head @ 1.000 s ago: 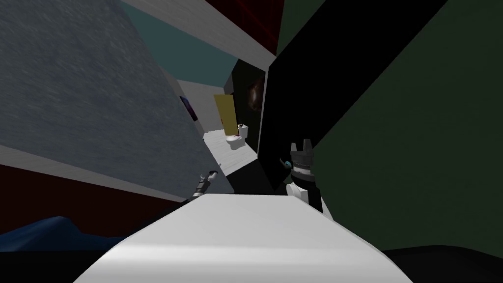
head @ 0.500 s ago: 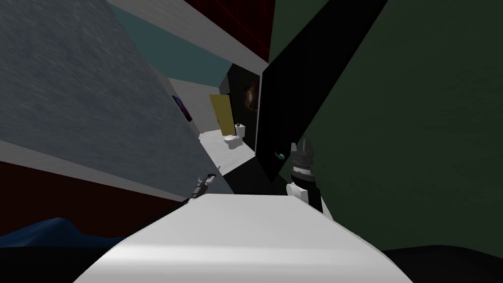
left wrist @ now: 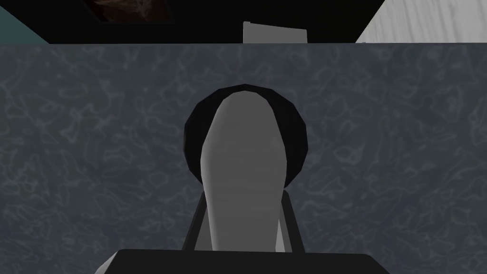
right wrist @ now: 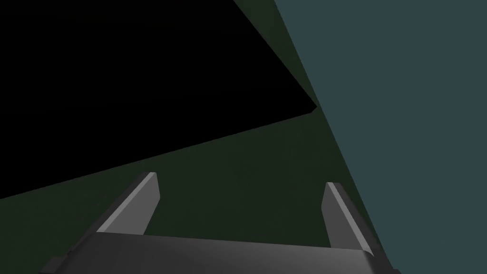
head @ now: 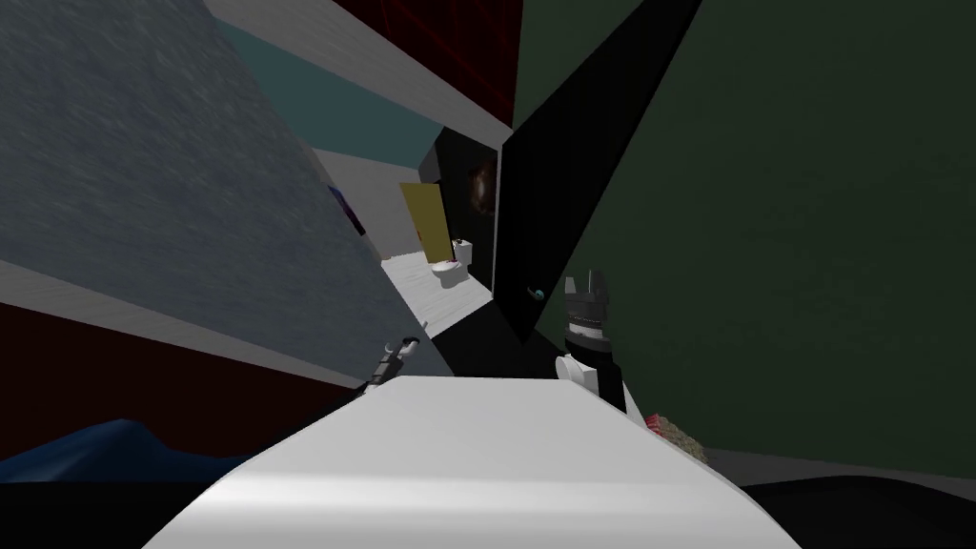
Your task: Pull the door open
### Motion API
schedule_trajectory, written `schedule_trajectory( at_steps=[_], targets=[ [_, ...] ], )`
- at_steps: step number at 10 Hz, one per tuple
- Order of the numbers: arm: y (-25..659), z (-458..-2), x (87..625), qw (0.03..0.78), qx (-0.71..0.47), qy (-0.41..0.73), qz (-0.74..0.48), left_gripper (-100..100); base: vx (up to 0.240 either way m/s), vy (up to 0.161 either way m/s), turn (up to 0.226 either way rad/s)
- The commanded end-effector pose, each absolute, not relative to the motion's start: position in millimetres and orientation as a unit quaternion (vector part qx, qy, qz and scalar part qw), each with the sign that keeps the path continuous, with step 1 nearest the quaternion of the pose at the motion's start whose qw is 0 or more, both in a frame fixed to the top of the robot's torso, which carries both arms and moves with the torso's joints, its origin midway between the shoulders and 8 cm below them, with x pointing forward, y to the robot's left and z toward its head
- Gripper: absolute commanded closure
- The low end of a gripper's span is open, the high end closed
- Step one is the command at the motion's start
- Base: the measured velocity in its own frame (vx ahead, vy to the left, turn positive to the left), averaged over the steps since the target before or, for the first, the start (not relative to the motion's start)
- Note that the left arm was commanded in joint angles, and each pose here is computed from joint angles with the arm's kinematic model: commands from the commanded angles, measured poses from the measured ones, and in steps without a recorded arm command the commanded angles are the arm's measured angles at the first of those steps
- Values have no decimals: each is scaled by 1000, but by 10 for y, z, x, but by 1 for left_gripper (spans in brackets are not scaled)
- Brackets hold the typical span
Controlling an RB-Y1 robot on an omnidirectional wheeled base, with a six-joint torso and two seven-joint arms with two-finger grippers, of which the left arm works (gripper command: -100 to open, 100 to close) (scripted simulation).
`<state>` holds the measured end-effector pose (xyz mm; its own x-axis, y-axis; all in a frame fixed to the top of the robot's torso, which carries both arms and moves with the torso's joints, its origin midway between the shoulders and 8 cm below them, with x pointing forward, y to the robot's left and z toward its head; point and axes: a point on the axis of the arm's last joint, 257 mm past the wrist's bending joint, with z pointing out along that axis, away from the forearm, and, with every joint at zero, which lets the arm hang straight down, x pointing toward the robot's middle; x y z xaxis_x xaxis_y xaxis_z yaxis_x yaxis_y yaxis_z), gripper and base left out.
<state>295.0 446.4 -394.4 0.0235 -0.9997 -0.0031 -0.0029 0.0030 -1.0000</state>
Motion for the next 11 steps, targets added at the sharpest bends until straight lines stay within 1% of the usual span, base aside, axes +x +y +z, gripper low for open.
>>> schedule_trajectory(
  at_steps=[1,3,6,8,11],
  targets=[
    [4423,-3958,3047,503,-506,497,-494,100,-221,32,-115],
    [4403,-3963,3136,503,-505,498,-494,100,-179,48,-70],
    [4333,-3966,3409,501,-503,499,-497,100,-243,70,-133],
    [4292,-3962,3551,501,-502,500,-498,100,-246,28,-115],
    [4229,-3949,3752,499,-500,501,-500,100,-202,75,-105]
  ],
)
